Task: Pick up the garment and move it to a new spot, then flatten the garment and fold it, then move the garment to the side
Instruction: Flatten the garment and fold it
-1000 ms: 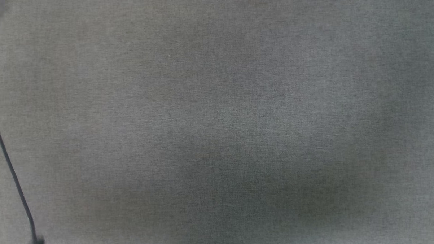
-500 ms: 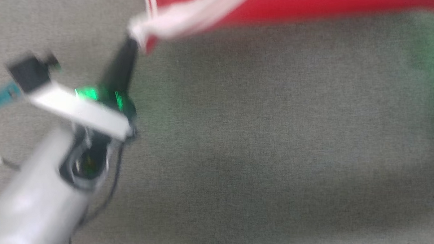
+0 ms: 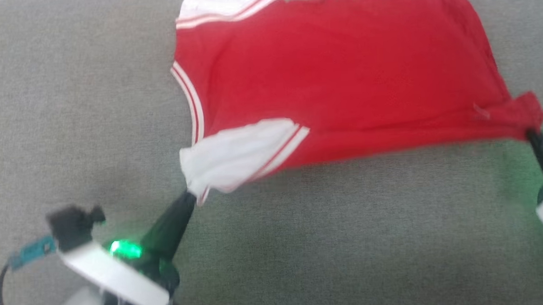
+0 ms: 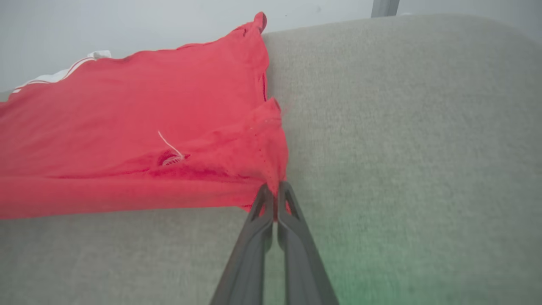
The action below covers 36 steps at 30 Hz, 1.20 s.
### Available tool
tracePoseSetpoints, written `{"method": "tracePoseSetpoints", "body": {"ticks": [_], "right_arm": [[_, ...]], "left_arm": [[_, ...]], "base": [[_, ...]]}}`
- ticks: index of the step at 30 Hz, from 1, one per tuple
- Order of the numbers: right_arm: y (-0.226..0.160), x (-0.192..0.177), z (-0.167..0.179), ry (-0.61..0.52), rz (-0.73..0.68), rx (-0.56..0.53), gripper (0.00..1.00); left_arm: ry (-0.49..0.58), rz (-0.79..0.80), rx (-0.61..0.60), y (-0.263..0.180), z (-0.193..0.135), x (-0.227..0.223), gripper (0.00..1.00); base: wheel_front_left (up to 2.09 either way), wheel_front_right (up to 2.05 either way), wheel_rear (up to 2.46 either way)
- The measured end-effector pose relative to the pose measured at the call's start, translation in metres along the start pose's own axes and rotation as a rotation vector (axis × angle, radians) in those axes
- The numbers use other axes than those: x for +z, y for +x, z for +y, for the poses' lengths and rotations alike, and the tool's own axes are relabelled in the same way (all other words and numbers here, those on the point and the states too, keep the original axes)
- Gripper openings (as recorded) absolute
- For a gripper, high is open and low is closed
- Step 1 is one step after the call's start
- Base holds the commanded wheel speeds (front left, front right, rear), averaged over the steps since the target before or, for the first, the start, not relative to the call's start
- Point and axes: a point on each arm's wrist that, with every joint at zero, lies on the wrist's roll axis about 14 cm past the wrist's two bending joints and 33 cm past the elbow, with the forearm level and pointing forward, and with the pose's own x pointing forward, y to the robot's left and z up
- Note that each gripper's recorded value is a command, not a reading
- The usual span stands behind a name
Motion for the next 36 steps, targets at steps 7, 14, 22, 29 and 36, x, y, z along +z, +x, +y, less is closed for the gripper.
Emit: {"method": "tracePoseSetpoints", "body": {"ticks": [7, 14, 22, 29, 36], "right_arm": [[-0.049, -0.034, -0.004, -0.022, 0.111, -0.023, 0.0], [-0.068, -0.021, 0.005, -0.011, 0.092, -0.04, 0.0], [-0.035, 0.027, 0.012, -0.021, -0.01, -0.029, 0.0], [0.003, 0.027, 0.008, -0.032, 0.004, -0.041, 0.0], [0.036, -0.001, 0.006, -0.044, 0.069, -0.04, 0.0]], "left_arm": [[-0.018, 0.02, 0.019, -0.033, -0.004, -0.012, 0.0], [0.024, 0.009, -0.008, -0.04, -0.014, -0.005, 0.0], [0.149, -0.084, -0.112, 0.012, -0.027, 0.036, 0.0], [0.177, -0.082, -0.041, 0.054, 0.008, 0.044, 0.0], [0.201, -0.022, 0.059, 0.08, 0.054, 0.024, 0.0]], "base": [[0.0, 0.0, 0.0], [0.0, 0.0, 0.0], [0.0, 0.0, 0.0], [0.0, 0.0, 0.0], [0.0, 0.0, 0.0]]}}
